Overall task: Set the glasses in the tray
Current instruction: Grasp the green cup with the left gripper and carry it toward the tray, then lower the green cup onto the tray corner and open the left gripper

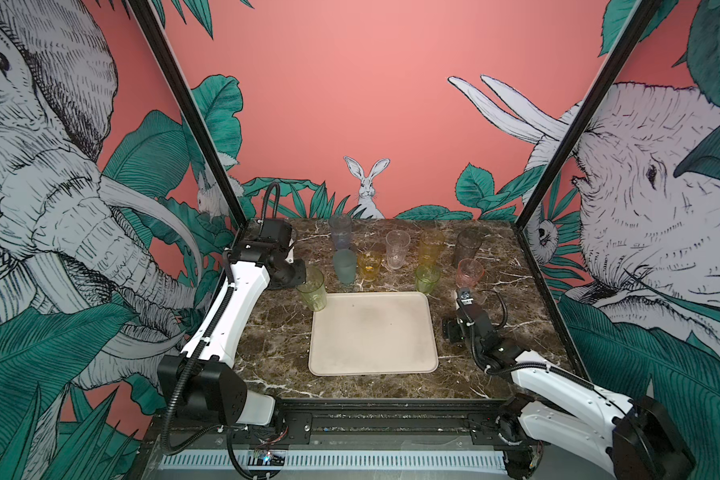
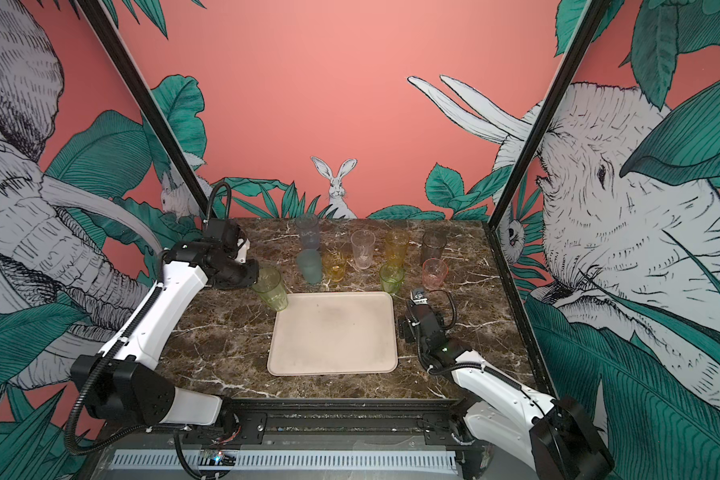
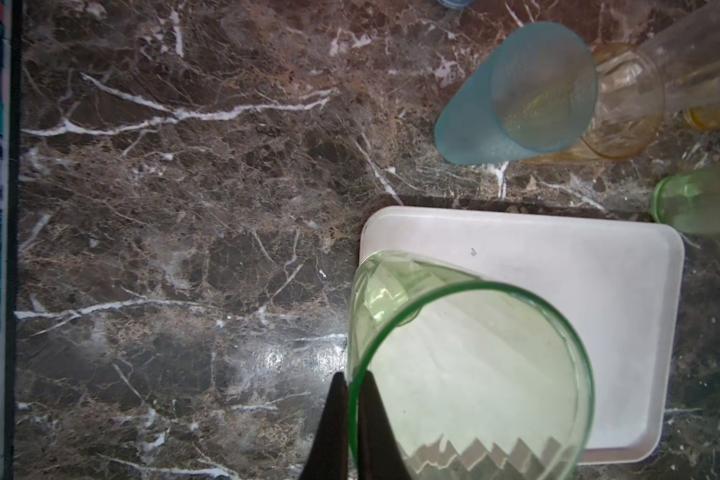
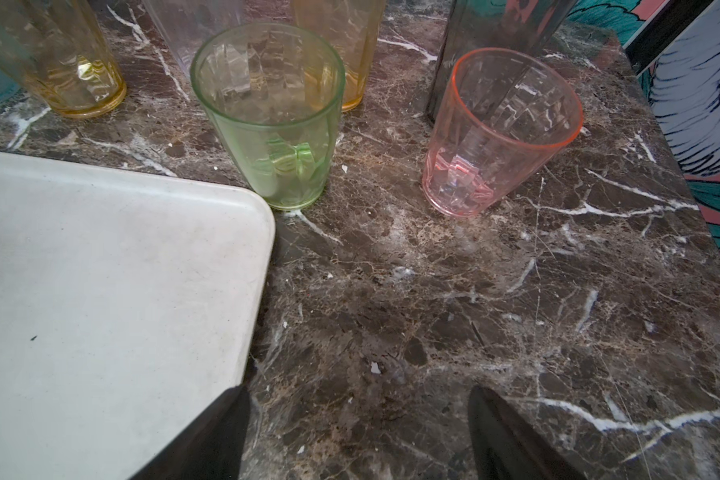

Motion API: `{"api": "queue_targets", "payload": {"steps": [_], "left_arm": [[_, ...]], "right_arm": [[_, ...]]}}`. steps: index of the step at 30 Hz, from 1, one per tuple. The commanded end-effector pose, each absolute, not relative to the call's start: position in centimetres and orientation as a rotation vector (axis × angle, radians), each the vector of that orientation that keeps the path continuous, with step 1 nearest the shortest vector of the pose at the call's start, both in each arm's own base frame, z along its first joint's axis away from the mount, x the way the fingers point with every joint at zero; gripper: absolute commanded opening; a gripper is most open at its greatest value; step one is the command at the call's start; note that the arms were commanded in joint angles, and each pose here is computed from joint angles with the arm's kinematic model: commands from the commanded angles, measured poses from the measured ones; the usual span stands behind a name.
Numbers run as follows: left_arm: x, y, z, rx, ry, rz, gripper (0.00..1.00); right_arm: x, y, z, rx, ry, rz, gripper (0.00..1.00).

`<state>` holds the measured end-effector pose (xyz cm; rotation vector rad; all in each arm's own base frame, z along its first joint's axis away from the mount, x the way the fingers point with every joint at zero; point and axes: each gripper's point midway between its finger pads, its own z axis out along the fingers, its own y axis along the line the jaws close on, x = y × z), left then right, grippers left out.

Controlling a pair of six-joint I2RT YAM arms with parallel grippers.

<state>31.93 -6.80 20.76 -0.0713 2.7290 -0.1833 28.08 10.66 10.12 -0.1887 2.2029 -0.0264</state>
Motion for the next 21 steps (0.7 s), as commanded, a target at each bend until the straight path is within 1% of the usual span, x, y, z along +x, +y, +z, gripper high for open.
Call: {"api": "queue_targets", "payload": {"steps": [1, 7, 21], "left_arm": [[31.4, -7.9, 21.0, -0.044, 2.698, -0.245, 0.0], [31.5, -8.8, 19.2, -0.053, 2.721, -0.299, 0.0], [32.7, -9.3, 17.3, -0.025, 2.736, -0.219, 0.0]], "right_arm": [[28.9, 10.8, 11.3, -0.165, 2.162, -0.021, 0.85], [28.9, 10.8, 11.4, -0.162, 2.162, -0.021, 0.85], [28.9, 10.7, 11.3, -0.164, 2.165, -0.023, 0.85]]}}
